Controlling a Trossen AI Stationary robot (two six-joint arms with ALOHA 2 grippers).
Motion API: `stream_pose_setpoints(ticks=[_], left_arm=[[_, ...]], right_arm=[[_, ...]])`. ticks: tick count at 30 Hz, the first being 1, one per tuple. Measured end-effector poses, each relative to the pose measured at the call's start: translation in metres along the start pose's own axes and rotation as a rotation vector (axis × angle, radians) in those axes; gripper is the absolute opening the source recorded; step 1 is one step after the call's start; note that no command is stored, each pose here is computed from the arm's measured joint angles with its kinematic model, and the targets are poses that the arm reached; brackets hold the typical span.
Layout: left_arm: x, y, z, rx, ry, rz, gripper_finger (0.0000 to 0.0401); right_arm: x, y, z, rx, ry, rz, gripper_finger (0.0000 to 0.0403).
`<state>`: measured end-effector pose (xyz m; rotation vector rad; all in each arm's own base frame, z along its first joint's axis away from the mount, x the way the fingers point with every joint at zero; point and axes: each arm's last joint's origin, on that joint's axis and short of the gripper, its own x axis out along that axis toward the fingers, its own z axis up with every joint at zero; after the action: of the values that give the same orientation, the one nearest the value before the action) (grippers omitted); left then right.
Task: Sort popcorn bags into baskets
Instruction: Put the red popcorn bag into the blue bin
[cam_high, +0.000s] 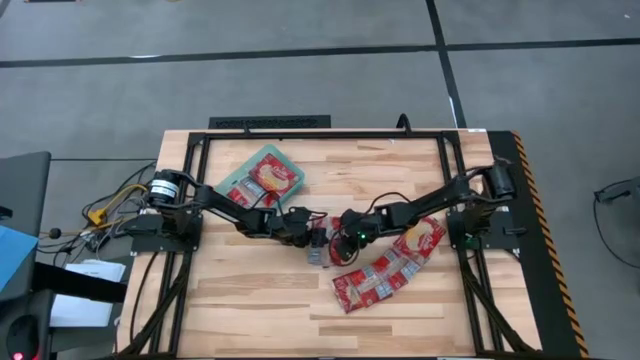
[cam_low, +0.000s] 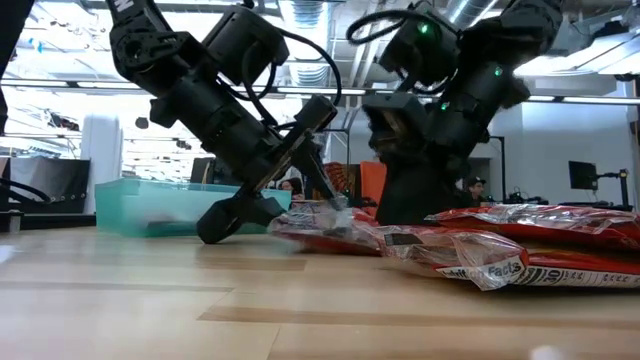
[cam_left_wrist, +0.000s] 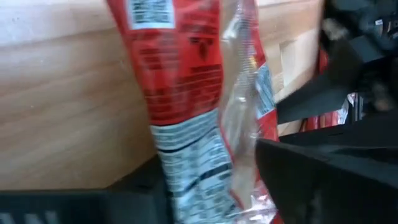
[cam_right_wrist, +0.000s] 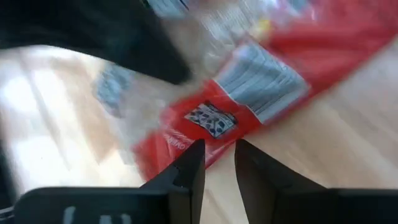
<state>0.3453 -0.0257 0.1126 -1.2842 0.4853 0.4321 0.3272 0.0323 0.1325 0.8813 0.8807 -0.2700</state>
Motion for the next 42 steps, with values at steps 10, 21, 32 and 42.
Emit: stream_pose_setpoints(ticks=[10,21,32,42], left_arm=[[-0.012,-0.011,0.005,0.037,0.009,-0.044,0.0014],[-0.094,-0.065,0.028,0.002,-0.187,-0.176,0.0007],[-0.216,-0.018,0.016,-0.228,-0.677,0.035,0.0003],[-0.217,0.031,0.002,-0.437,-0.769,0.102,0.0004]], right_arm=[[-0.063,0.018,0.016,-0.061,-0.098,0.083,0.0096],[-0.140,0.017,0.018,-0.083,-0.307,0.000,0.0091],[-0.141,0.013,0.015,-0.111,-0.296,-0.057,0.0091],[-0.137,0.015,0.017,-0.117,-0.310,-0.043,0.0092]])
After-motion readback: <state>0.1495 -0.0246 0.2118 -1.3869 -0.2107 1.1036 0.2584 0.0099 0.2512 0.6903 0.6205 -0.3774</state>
